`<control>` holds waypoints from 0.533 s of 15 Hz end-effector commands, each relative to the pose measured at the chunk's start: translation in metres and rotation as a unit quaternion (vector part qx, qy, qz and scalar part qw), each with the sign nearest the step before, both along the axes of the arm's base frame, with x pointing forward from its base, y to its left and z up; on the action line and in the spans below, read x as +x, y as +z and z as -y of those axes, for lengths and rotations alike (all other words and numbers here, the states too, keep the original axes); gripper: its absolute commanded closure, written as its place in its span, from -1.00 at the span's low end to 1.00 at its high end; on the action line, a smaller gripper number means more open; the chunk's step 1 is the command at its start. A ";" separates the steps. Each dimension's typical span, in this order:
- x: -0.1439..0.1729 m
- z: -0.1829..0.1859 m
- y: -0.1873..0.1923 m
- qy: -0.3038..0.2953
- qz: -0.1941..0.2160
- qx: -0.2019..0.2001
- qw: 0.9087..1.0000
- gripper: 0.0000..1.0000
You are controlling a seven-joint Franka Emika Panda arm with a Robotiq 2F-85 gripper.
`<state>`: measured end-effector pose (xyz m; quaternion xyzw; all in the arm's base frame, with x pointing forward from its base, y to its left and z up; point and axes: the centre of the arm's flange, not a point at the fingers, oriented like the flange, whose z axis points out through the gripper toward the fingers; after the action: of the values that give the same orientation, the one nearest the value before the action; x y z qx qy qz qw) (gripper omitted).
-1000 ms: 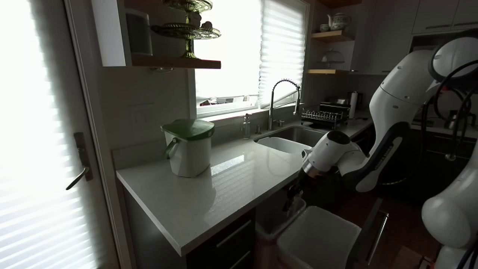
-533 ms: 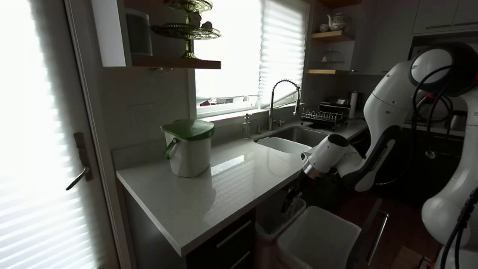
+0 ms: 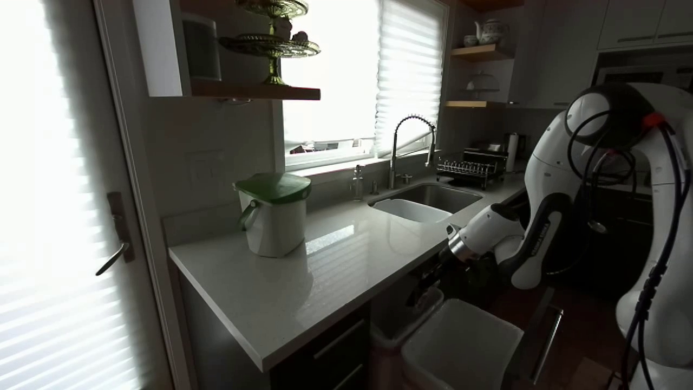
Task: Put the can inside the rubbish bin
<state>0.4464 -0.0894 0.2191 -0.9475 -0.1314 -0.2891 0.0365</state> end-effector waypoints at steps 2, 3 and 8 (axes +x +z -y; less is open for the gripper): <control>-0.011 -0.003 -0.079 -0.008 0.035 0.029 0.999 0.31; -0.011 0.000 -0.086 -0.012 0.040 0.030 0.999 0.31; -0.008 -0.006 -0.118 -0.026 0.083 0.034 0.996 0.31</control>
<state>0.4388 -0.0983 0.1364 -0.9288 -0.1057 -0.3513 0.0527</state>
